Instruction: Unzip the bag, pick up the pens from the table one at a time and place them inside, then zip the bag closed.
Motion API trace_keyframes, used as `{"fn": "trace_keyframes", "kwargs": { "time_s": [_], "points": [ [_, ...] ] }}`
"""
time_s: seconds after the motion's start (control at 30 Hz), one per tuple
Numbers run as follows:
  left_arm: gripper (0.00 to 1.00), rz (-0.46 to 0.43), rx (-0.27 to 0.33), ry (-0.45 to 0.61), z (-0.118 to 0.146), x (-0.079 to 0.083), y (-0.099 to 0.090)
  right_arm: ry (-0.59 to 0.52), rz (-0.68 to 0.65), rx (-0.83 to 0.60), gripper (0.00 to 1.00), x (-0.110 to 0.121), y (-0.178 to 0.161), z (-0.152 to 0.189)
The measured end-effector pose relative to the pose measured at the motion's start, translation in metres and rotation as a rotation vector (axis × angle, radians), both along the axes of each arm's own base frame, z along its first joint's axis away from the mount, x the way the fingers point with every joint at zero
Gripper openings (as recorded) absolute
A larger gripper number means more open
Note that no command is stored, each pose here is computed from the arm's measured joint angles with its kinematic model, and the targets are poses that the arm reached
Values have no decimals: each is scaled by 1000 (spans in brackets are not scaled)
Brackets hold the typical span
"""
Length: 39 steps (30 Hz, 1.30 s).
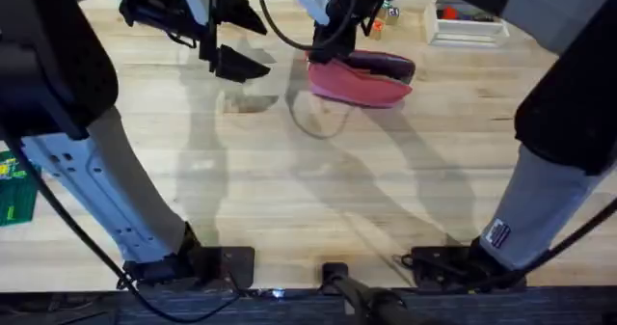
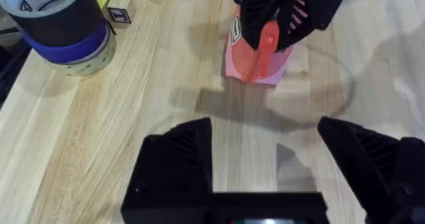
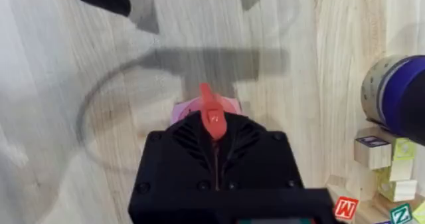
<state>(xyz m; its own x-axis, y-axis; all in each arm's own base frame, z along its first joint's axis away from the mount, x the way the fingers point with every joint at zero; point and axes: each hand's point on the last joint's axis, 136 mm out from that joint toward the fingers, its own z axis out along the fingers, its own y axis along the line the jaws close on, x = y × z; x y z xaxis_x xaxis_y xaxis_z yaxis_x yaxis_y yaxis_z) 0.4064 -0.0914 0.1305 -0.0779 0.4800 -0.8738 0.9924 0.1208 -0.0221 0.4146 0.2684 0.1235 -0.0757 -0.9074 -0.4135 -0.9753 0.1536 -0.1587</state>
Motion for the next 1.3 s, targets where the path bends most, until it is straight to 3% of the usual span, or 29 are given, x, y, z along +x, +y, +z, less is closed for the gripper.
{"fn": "trace_keyframes", "kwargs": {
  "time_s": [0.27,0.83,1.1,1.3],
  "points": [
    [995,0,1,-9,0,1,0,1,-19,32,31,3,5,3],
    [994,14,-25,58,-7,-1,-2,131,-208,130,32,-3,13,6],
    [994,32,-162,223,-66,3,-11,138,-222,140,32,-1,12,7],
    [995,32,-286,245,-76,7,-26,135,-222,142,32,-1,12,7]
  ]
}}
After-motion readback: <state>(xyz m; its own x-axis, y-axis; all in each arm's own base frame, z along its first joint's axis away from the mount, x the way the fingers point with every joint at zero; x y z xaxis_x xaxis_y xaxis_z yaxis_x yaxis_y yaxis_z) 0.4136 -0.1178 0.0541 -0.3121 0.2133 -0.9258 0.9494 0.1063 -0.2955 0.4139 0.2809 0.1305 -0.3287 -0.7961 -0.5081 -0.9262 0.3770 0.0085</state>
